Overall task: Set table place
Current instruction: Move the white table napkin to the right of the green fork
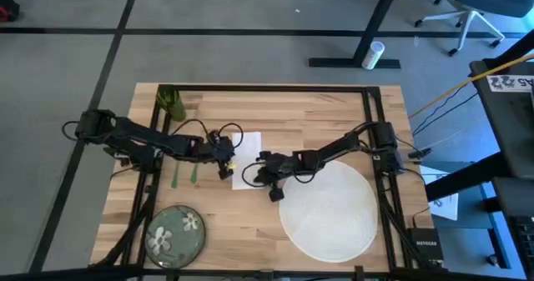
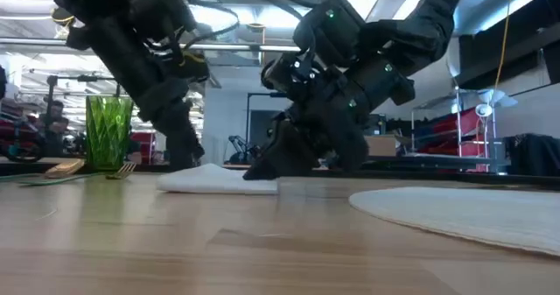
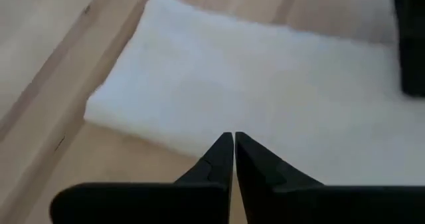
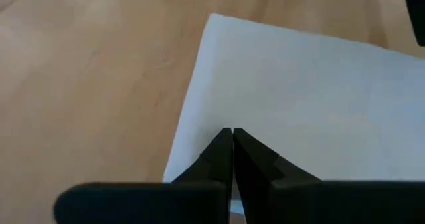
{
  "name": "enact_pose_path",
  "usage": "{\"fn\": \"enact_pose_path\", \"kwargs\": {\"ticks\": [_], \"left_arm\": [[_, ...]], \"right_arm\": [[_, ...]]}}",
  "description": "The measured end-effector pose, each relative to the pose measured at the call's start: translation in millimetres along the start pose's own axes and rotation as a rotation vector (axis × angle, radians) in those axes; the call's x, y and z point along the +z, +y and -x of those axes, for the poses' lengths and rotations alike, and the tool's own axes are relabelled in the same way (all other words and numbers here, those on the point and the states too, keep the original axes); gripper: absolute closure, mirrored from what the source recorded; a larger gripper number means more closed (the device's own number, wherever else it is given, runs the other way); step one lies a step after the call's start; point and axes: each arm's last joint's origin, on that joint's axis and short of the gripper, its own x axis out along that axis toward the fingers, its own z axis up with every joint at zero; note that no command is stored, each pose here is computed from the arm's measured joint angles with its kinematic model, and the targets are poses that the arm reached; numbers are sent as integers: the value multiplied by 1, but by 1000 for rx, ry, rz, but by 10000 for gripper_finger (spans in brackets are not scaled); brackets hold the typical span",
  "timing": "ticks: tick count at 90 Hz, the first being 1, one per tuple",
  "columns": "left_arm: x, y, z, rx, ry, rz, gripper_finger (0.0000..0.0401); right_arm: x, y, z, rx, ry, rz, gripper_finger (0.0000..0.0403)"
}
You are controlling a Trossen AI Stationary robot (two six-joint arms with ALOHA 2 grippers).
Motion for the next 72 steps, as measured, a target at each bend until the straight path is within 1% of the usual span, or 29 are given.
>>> {"fn": "enact_pose_path", "kwargs": {"ticks": [11, 23, 33, 42, 51, 64, 72], "left_arm": [[1, 4, -1, 12, -3, 16, 401], [-1, 11, -3, 40, 37, 48, 401], [-4, 12, -7, 47, 58, 64, 401], [-5, 8, -14, 7, 62, 74, 401], [-3, 2, -19, -31, 29, 96, 401], [-1, -3, -20, -51, -5, 116, 401], [-2, -3, -21, -52, 3, 131, 401]], "right_arm": [[1, 4, 0, 8, -1, -5, 403], [1, 5, 0, 13, 0, -11, 403], [1, 5, 0, 11, 0, -11, 403], [2, 5, 0, 9, -9, -11, 403], [4, 4, 0, 5, -27, -10, 403], [5, 4, 0, -18, -36, -8, 403], [5, 3, 0, -23, -34, -9, 403]]}}
